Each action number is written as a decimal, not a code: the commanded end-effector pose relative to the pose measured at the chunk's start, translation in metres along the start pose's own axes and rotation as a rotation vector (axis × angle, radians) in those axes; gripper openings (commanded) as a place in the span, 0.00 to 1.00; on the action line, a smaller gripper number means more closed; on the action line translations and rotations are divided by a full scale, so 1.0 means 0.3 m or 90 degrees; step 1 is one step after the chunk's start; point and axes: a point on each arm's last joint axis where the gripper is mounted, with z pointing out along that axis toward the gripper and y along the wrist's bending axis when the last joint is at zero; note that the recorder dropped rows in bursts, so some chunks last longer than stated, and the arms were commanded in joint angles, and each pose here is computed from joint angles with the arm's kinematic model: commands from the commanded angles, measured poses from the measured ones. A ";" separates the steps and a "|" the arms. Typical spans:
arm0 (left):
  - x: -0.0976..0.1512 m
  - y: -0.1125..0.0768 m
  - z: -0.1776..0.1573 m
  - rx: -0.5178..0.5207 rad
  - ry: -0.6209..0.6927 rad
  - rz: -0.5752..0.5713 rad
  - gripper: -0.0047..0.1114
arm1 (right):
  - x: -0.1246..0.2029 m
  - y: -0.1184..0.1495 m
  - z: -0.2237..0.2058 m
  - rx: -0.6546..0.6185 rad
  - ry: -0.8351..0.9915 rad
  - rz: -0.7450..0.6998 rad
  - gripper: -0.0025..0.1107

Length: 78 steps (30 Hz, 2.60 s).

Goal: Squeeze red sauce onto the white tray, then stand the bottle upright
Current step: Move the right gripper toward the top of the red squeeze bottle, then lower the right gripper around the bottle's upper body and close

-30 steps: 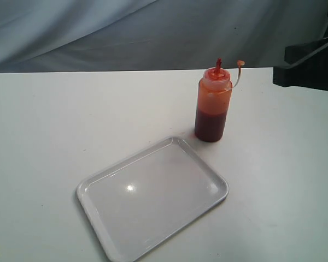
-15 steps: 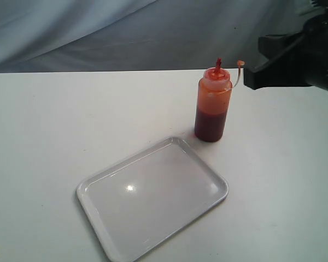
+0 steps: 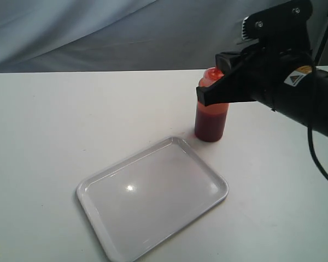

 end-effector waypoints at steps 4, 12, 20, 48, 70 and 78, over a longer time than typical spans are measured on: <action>0.001 -0.002 0.001 0.004 -0.008 -0.002 0.05 | 0.041 0.006 0.057 0.013 0.007 0.022 0.02; 0.001 -0.002 0.001 0.004 -0.008 -0.002 0.05 | 0.050 0.006 0.068 0.018 0.006 0.020 0.02; 0.001 -0.002 0.001 0.004 -0.008 -0.004 0.05 | 0.050 0.006 0.068 0.019 0.004 0.020 0.02; 0.001 -0.002 0.001 0.004 -0.008 -0.002 0.05 | 0.055 0.013 0.068 0.003 0.015 -0.021 0.95; 0.001 -0.002 0.001 0.004 -0.008 -0.002 0.05 | 0.187 0.004 0.148 0.055 0.105 -0.035 0.95; 0.001 -0.002 0.001 0.004 -0.008 -0.004 0.05 | 0.267 -0.042 0.128 0.158 0.088 -0.085 0.95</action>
